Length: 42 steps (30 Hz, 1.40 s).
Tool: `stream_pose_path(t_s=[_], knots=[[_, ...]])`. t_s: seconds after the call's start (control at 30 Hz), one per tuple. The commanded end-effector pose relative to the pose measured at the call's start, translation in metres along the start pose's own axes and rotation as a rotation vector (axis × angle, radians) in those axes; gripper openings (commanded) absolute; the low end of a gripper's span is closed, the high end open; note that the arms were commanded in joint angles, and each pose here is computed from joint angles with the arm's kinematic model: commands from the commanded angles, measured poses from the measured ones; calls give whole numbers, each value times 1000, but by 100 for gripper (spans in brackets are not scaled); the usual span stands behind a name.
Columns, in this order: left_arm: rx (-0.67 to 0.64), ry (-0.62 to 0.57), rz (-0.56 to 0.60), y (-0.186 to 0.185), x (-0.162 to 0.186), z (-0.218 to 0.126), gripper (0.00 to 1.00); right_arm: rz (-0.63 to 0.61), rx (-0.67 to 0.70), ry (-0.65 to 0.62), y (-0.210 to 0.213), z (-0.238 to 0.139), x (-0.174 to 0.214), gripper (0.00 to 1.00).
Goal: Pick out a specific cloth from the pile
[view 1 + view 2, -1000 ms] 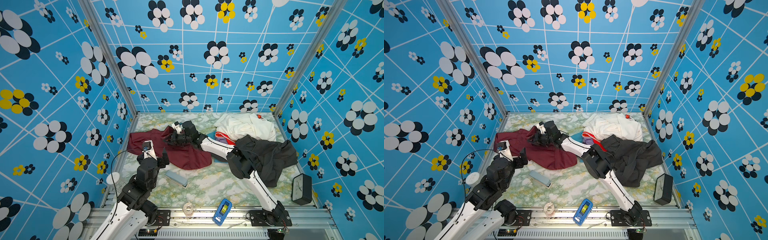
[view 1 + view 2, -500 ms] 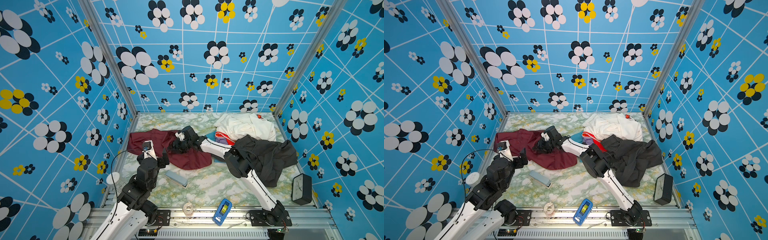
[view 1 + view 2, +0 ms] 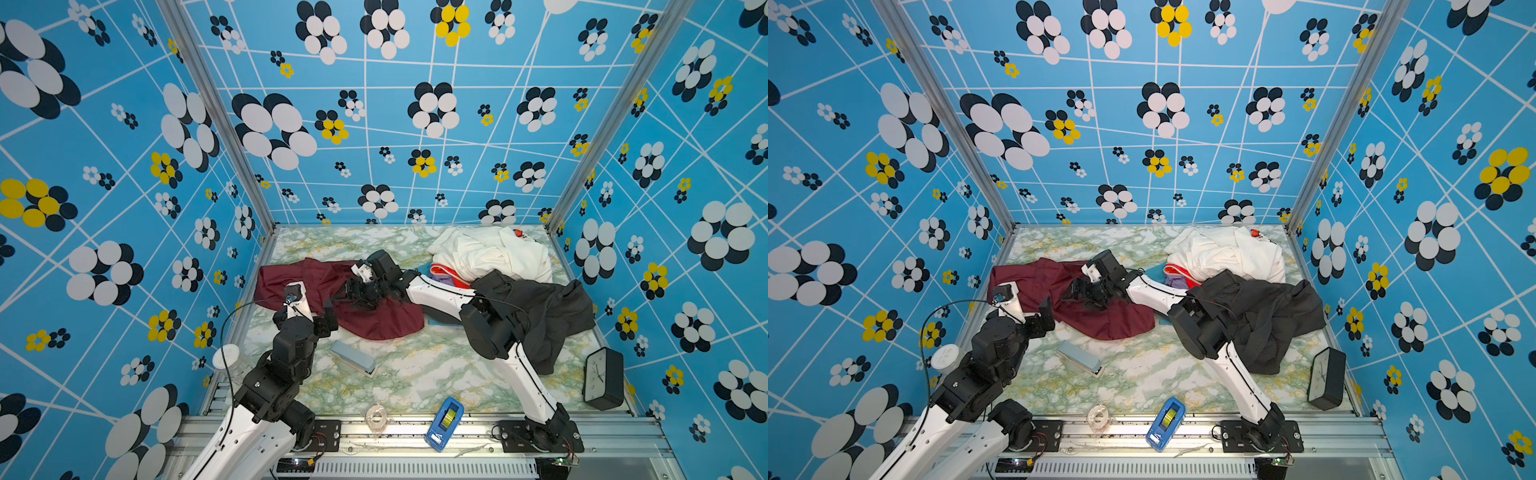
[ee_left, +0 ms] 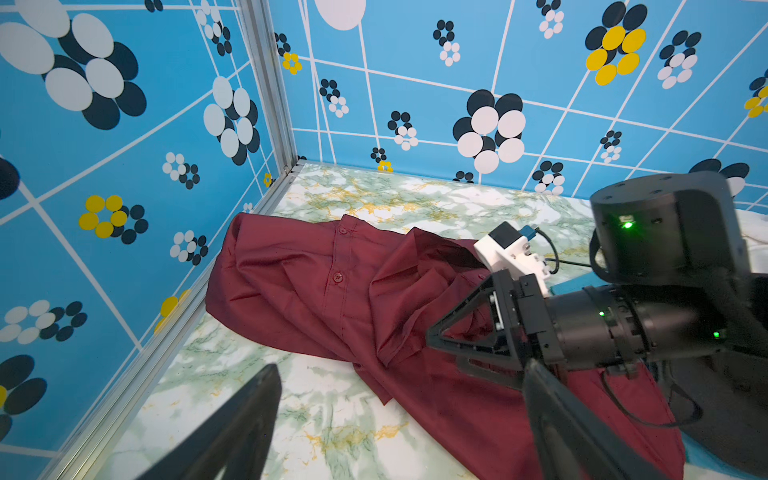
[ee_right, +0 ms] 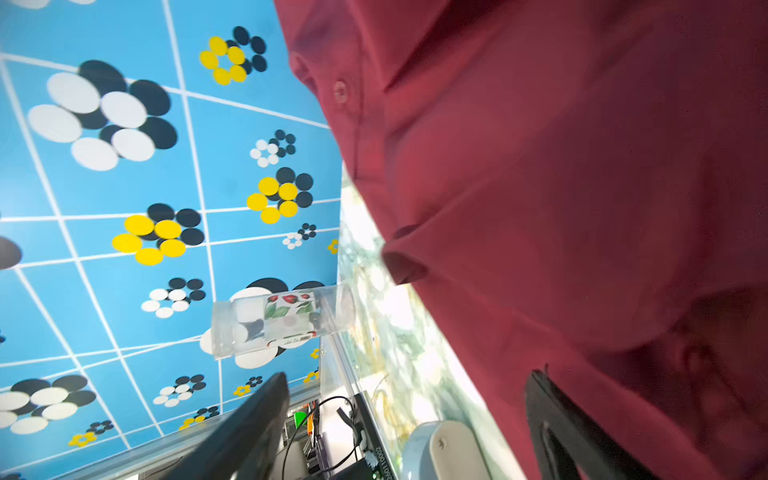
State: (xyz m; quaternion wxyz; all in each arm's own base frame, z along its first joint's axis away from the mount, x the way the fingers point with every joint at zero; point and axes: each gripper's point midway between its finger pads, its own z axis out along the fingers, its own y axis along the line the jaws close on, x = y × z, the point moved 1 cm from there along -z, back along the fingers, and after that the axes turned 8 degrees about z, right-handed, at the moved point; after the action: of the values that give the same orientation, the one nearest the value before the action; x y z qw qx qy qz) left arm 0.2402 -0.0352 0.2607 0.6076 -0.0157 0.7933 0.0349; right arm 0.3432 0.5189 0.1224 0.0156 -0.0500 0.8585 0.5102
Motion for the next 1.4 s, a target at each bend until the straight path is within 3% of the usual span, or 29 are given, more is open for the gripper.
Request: stream_pose_path(t_s=[0.0,0.2,0.33,0.5,0.73,1.17,1.37], knots=[[7,-25,-17,1,-12,-6,92,-93,-33,-42,40,-33,4,99],[13,-27,-21,0,-13,-7,92,-109,63,-98,29,-74,14,99],[16,-26,-23,0,-15,-7,92,-118,256,-154,-10,-107,15,96],[19,-26,-31,-1,-15,-7,91,-99,533,-151,-76,-143,22,78],[21,-10,-24,-4,-13,-3,91,-49,706,-147,-134,-166,24,79],[16,-6,-16,-4,-11,-1,91,-24,666,-81,-152,-131,23,84],[9,-7,-8,-3,-11,-1,91,-74,668,-77,-139,-120,20,77]])
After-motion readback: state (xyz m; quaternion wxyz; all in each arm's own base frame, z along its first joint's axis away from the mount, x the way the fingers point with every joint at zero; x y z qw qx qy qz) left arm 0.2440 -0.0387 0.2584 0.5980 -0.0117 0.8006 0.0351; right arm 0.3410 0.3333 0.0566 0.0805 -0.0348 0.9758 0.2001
